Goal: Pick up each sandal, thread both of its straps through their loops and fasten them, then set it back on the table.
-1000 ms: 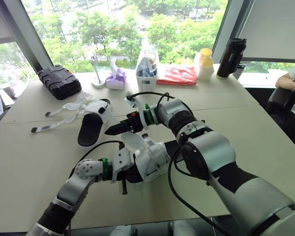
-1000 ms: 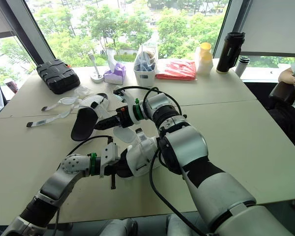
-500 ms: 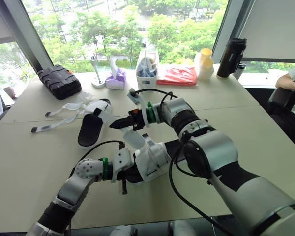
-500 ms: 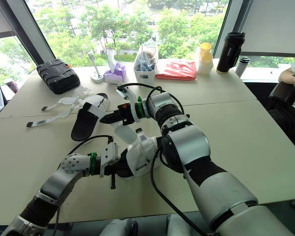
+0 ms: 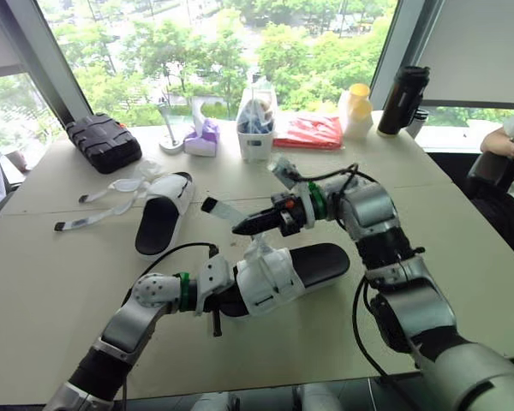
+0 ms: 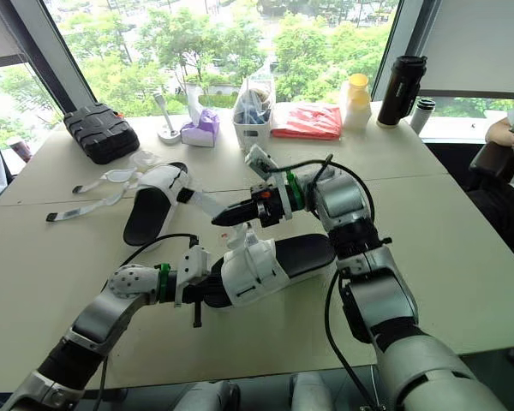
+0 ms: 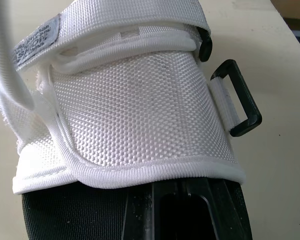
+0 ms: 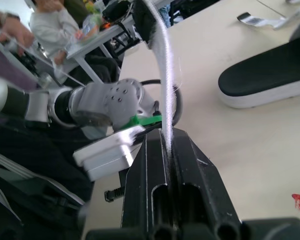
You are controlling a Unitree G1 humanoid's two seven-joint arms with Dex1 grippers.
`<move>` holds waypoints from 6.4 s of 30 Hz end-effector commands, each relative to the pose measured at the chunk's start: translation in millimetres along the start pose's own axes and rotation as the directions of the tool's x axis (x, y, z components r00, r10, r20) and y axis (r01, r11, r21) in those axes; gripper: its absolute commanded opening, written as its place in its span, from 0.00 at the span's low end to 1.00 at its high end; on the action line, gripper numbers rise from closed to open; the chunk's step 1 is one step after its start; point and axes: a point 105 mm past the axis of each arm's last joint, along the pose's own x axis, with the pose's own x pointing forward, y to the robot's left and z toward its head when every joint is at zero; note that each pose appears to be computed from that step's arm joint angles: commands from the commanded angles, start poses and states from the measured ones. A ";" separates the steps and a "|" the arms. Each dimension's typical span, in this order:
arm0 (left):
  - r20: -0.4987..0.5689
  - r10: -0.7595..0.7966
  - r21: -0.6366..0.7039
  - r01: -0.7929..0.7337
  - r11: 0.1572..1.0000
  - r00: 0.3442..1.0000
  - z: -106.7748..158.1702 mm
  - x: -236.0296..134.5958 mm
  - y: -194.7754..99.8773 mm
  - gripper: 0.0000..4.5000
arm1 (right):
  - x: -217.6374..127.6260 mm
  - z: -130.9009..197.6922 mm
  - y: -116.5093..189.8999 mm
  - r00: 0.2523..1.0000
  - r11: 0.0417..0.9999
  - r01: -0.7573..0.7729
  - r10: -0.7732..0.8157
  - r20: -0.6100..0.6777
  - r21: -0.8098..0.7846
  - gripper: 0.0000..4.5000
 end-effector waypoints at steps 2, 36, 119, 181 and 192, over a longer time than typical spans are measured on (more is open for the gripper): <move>-0.102 -0.028 -0.114 0.017 0.993 0.994 -33.3 -1.3 -8.8 0.00 | 10.6 2.4 25.9 1.000 0.965 0.004 0.002 0.022 -0.262 0.00; -0.121 -0.048 -0.136 0.032 0.990 0.991 -38.0 -7.5 -14.7 0.00 | 15.5 -70.2 63.5 0.996 0.183 -0.049 0.081 -0.035 -0.982 0.62; -0.120 -0.080 -0.098 0.069 0.993 0.989 -42.4 15.5 -29.5 0.00 | 0.7 -6.2 10.7 0.998 0.786 -0.056 0.032 0.051 0.616 0.01; -0.127 -0.059 -0.085 0.048 0.995 0.990 -41.5 10.7 -24.8 0.00 | 3.8 -60.9 20.2 0.975 0.981 0.013 0.030 -0.222 0.192 0.01; -0.129 -0.055 -0.084 0.044 0.996 0.990 -41.8 10.1 -23.3 0.00 | 15.4 -55.8 22.0 0.979 0.998 0.055 -0.058 -0.197 -0.021 0.01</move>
